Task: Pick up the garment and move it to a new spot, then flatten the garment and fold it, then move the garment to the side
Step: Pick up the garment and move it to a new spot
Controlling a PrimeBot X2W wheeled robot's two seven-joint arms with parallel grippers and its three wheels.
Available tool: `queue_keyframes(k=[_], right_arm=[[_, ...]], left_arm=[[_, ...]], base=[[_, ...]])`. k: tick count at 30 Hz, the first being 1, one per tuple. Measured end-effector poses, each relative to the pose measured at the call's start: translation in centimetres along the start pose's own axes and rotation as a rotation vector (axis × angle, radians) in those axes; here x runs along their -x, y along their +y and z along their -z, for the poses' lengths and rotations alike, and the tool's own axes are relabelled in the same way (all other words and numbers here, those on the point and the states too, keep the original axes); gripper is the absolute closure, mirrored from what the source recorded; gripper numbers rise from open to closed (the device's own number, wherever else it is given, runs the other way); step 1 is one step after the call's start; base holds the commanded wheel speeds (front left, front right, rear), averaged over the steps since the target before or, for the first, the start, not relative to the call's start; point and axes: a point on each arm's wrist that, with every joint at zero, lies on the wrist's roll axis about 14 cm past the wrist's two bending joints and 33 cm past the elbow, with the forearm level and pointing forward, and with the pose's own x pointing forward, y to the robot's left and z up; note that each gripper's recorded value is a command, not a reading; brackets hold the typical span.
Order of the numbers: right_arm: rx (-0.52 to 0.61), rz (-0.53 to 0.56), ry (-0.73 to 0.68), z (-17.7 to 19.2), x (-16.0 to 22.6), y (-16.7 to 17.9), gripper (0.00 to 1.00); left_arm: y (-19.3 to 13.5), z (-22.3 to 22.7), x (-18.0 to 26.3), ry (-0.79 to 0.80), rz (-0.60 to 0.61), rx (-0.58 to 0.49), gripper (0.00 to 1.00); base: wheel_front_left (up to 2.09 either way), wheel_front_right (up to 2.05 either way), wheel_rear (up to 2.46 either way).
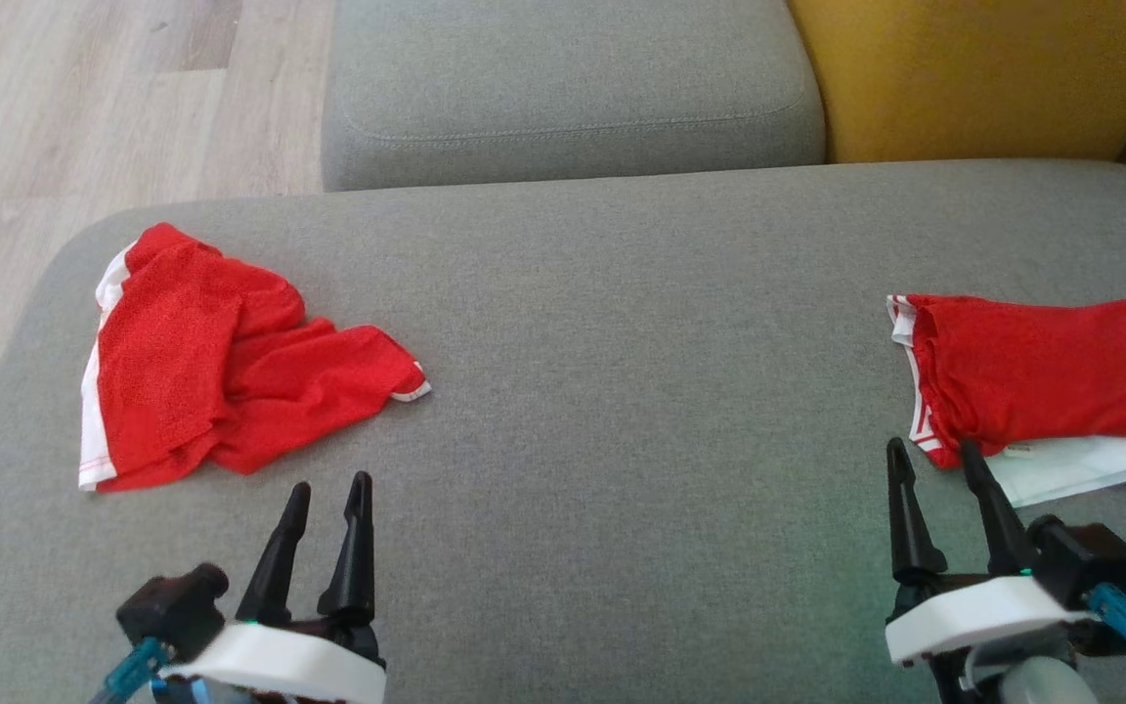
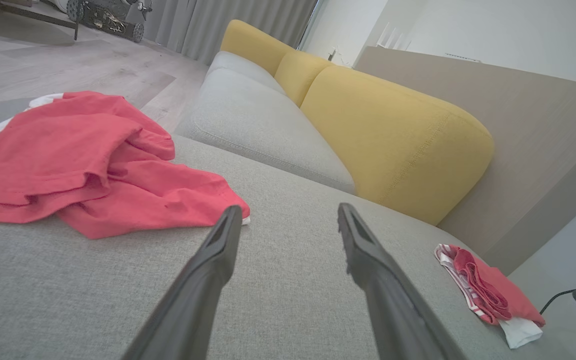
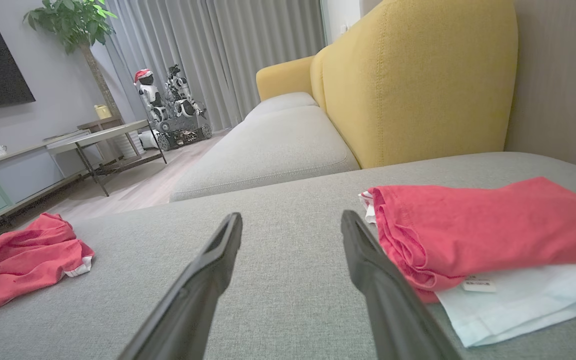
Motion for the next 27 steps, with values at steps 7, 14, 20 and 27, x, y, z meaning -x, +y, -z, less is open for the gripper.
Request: queue_keyframes(k=[7, 14, 20, 27], right_arm=[[-0.001, 0.002, 0.005, 0.3, 0.0, -0.1, 0.0], [-0.008, -0.026, 0.018, 0.7, -0.4, 0.8, 0.0], [-0.008, -0.104, 0.039, 1.3, -1.3, 3.4, 0.0], [-0.007, -0.237, 0.074, 2.3, -2.5, 7.7, 0.0]], left_arm=[[0.1, 0.1, 0.0, 0.002, -0.002, 0.0, 0.0], [0.9, -0.3, 0.3, -0.01, -0.03, -0.001, 0.0], [2.6, -1.3, 1.2, -0.044, -0.097, -0.005, 0.0], [5.7, -3.5, 3.0, -0.118, -0.209, -0.017, 0.0]], base=[[0.0, 0.0, 0.0], [0.0, 0.0, 0.0], [0.0, 0.0, 0.0], [0.0, 0.0, 0.0]])
